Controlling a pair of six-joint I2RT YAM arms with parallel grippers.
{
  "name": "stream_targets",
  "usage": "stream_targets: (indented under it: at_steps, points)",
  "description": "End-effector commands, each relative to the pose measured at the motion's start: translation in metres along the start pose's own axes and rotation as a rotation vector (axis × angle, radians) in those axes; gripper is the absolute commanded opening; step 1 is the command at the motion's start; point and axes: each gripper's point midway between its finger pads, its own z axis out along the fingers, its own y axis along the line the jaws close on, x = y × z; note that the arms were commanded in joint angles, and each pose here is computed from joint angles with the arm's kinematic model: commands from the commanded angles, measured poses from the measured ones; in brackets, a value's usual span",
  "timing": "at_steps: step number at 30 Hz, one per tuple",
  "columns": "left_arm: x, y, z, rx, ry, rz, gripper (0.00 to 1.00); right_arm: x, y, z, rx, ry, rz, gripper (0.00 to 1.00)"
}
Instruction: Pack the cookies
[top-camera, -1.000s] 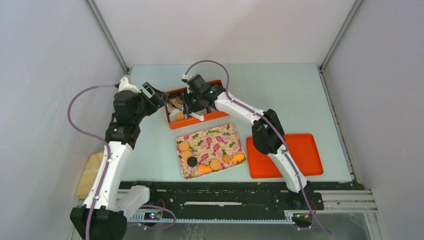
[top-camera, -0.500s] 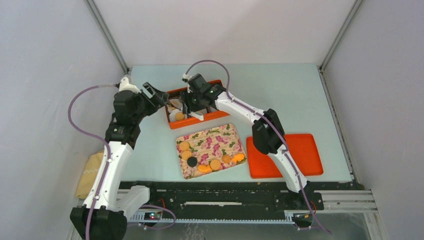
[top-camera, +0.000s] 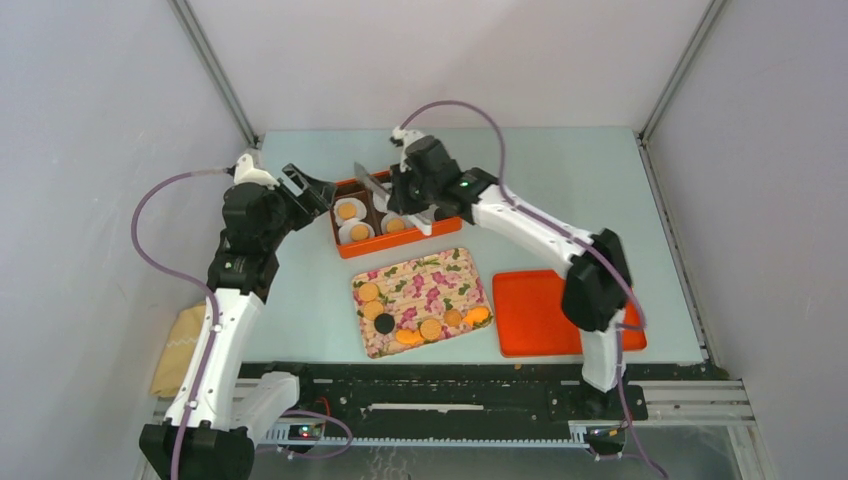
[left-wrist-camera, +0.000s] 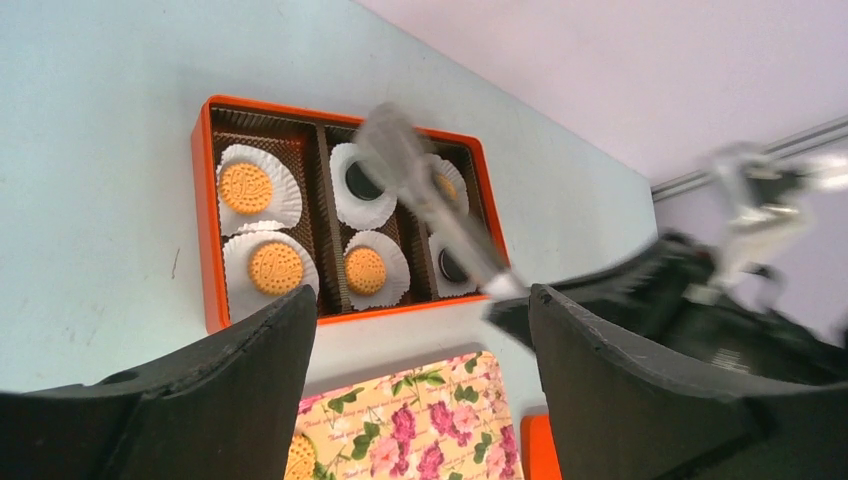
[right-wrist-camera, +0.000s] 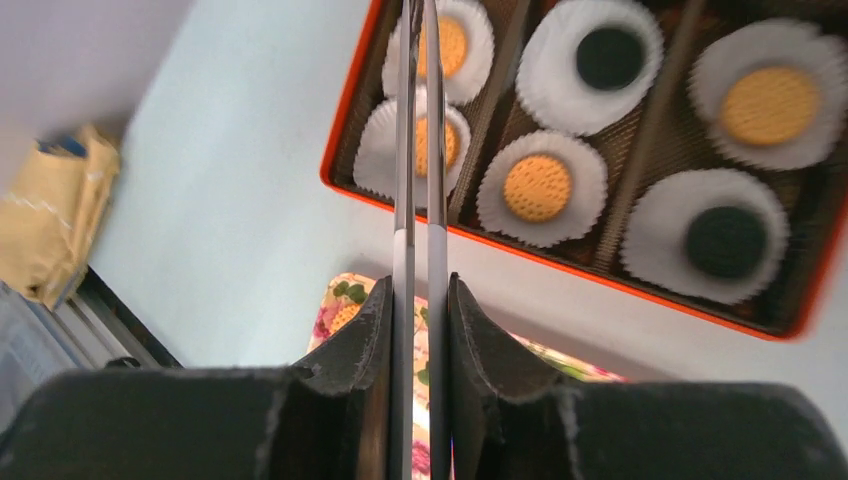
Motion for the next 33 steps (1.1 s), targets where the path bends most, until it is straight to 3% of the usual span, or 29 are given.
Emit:
stream_targets:
  at_steps: [1,5,10,15,21,27,31,33]
  points:
    - [0.001,0.004,0.004,0.011,-0.022,0.002,0.82,-0.078,-0.011,-0.078,0.068,-0.302,0.008,0.00]
    - [0.008,0.009,0.010,0.000,0.001,-0.002,0.75,-0.067,-0.076,-0.093,0.263,-0.287,0.041,0.00]
    - [0.012,0.008,0.013,-0.004,0.010,0.006,0.49,-0.016,-0.190,-0.091,0.575,-0.124,0.127,0.00]
    - [0.019,-0.002,0.016,0.010,0.028,0.024,0.47,0.033,-0.264,-0.067,0.662,0.043,0.225,0.00]
    - [0.023,-0.010,0.020,0.010,0.039,0.033,0.47,0.062,-0.296,-0.047,0.672,0.135,0.277,0.00]
    - [0.024,-0.009,0.020,0.004,0.041,0.034,0.49,0.108,-0.322,-0.041,0.725,0.320,0.381,0.00]
    - [0.026,-0.009,0.021,0.004,0.048,0.035,0.49,0.126,-0.331,-0.039,0.733,0.381,0.435,0.08]
    - [0.028,-0.010,0.022,0.008,0.055,0.035,0.49,0.131,-0.335,-0.038,0.753,0.430,0.458,0.21]
